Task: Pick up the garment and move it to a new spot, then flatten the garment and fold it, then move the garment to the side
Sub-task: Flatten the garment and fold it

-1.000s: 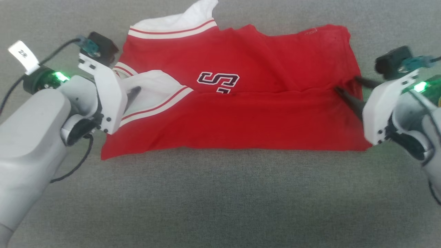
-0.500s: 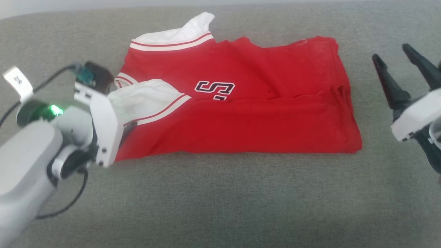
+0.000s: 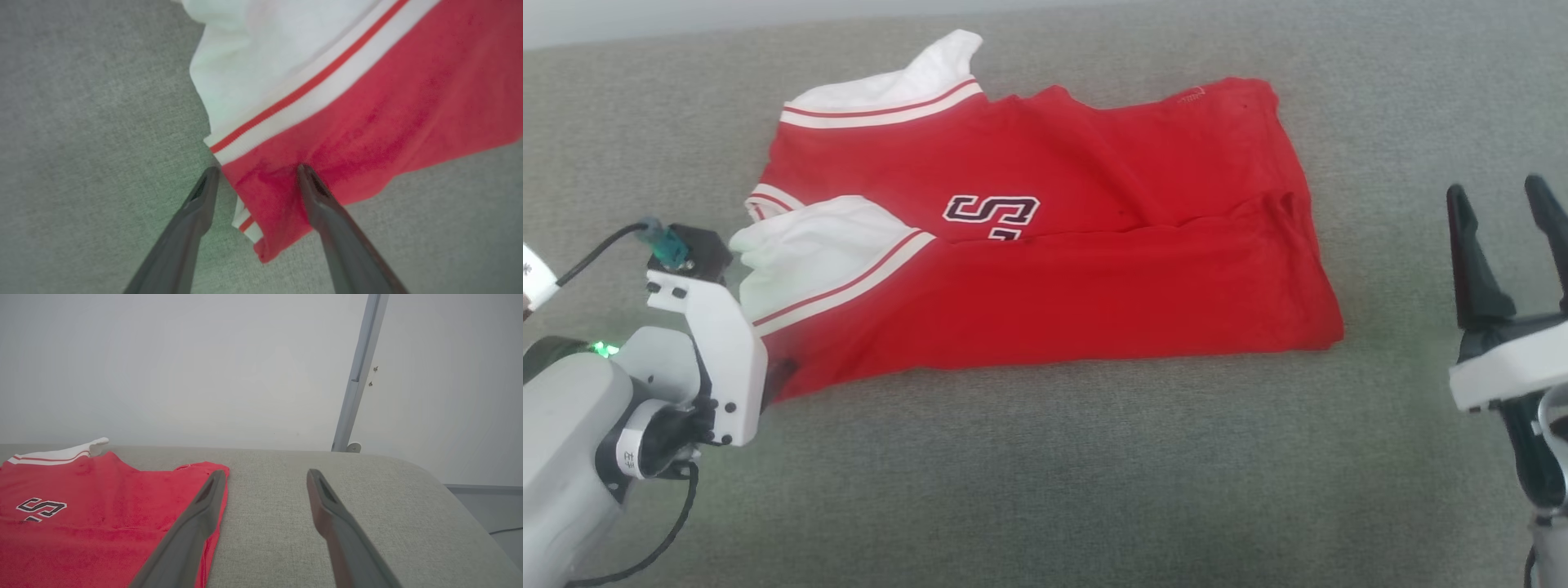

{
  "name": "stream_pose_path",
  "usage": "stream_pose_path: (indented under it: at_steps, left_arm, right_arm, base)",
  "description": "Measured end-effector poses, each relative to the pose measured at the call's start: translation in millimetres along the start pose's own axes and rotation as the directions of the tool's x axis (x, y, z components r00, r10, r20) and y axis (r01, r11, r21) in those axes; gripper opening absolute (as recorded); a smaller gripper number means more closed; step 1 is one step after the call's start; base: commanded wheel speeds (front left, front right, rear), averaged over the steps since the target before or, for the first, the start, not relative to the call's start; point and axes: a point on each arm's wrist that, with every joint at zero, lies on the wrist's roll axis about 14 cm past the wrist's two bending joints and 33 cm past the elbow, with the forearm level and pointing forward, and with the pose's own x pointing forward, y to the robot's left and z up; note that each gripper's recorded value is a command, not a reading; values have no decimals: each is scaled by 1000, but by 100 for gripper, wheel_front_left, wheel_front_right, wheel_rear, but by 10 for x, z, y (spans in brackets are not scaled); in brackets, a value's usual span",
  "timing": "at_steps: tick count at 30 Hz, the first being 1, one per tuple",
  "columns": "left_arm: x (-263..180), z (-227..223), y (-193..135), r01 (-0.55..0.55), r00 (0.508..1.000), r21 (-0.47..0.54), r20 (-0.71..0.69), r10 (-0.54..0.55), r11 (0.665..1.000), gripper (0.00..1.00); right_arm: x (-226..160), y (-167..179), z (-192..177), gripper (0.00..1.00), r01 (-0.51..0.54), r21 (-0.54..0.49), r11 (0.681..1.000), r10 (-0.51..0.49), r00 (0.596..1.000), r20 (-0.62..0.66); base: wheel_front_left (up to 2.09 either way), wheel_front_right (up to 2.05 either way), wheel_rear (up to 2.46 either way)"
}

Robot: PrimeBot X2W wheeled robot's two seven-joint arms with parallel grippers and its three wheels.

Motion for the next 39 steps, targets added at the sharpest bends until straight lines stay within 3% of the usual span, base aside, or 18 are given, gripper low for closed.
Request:
stream_pose_path:
  at_steps: [6, 7, 8, 9, 13, 17, 22, 32, 33, 34, 35, 39]
  left_arm:
    - [182, -155, 23, -3, 996, -79, -84, -4, 997, 97]
    - [199, -164, 16, 1, 996, -93, -90, -10, 996, 65]
    - [209, -170, 4, 9, 995, -90, -96, -17, 996, 24]
    - [219, -172, -12, 17, 995, -92, -97, -26, 996, 0]
    - [239, -160, -71, 45, 994, -90, -92, -53, 995, 0]
    - [233, -157, -92, 53, 995, -84, -80, -60, 995, 0]
    - [208, -149, -98, 54, 996, -73, -63, -59, 996, 0]
    - [204, -161, -108, 64, 997, -76, -42, -67, 995, 0]
    - [204, -164, -105, 64, 997, -77, -41, -67, 995, 0]
    - [204, -170, -102, 63, 997, -77, -41, -66, 995, 0]
    - [203, -174, -97, 62, 997, -78, -40, -66, 995, 0]
    - [199, -172, -82, 62, 998, -81, -26, -64, 995, 0]
  right_arm:
    - [-174, -39, -123, 100, 39, 11, 999, -39, 997, -61]
    - [-182, -24, -145, 100, 38, 16, 999, -37, 997, -74]
    - [-189, -7, -175, 100, 34, 20, 999, -32, 995, -91]
    - [-197, 15, -203, 100, 29, 29, 999, -26, 994, -106]
    - [-212, 177, -357, 100, -17, 66, 998, 29, 981, -190]
    - [-238, 362, -612, 100, -68, 113, 991, 101, 942, -321]
    - [-292, 585, -960, 100, -130, 154, 980, 190, 845, -501]
    - [-196, 671, -1379, 100, -170, 146, 975, 223, 666, -712]
    - [-195, 679, -1415, 77, -181, 137, 974, 223, 646, -730]
    - [-188, 695, -1437, 33, -189, 135, 973, 226, 633, -741]
    - [-169, 716, -1441, 0, -202, 130, 971, 230, 628, -743]
    - [-138, 723, -1484, 0, -221, 117, 968, 231, 609, -759]
  base:
    - [0, 0, 0]
    - [0, 0, 0]
    - [0, 0, 0]
    - [0, 0, 0]
    - [0, 0, 0]
    - [0, 0, 0]
    - [0, 0, 0]
    - [0, 0, 0]
    - [0, 0, 0]
    - [0, 0, 0]
    - [0, 0, 0]
    - [0, 0, 0]
